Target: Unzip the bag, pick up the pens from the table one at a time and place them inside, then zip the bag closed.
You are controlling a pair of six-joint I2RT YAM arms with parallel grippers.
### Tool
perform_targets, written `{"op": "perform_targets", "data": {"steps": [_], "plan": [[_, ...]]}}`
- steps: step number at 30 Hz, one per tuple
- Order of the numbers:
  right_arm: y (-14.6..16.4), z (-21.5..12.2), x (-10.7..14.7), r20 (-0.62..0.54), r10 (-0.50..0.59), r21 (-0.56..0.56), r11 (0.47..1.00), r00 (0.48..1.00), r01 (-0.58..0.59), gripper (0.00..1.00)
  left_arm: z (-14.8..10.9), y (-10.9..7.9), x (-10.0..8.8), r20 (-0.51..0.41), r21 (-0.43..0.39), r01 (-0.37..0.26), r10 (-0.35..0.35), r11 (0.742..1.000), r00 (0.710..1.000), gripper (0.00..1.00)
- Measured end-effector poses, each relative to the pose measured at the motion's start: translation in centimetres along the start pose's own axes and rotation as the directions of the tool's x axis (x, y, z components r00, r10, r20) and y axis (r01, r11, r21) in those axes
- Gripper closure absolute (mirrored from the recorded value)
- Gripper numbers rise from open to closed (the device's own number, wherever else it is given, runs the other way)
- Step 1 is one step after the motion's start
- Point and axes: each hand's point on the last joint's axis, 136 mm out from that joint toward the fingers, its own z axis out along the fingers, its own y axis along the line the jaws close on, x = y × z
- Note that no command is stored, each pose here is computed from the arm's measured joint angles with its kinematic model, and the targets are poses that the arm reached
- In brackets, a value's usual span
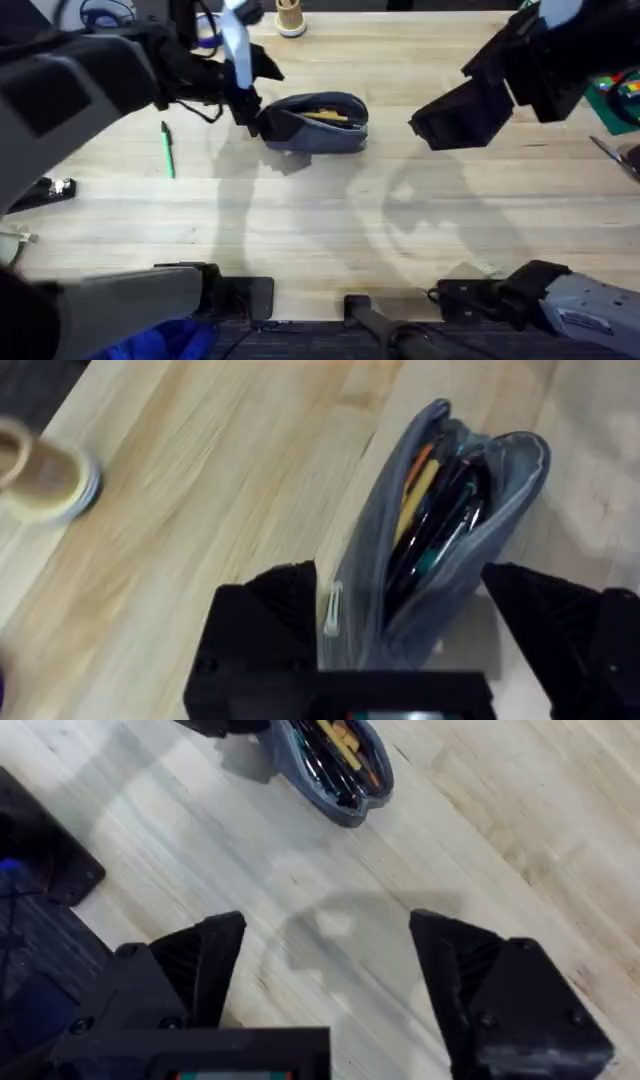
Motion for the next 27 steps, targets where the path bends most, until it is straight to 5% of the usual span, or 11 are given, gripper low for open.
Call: {"op": "perform_targets", "data": {"steps": [9,17,27], "plan": [[0.0,0.0,0.0,0.0,0.0,0.0,1.0,1.0,0.0,0.004,-4.9,1.0,0.8,-0.044,-0.171,0.221,-0.232,0.96,0.972,0.006],[-0.1,0.0,-0.4,0.016,-0.002,0.006,1.0,1.0,0.002,0.003,-9.5,1.4,4.4,-0.098,-0.391,0.436,-0.507,0.811,0.856,0.007],[-0.3,-0.1,-1.5,0.061,-0.008,0.015,1.0,0.998,0.008,0.004,-13.1,0.3,9.3,-0.164,-0.546,0.522,-0.695,0.655,0.7,0.008]]}}
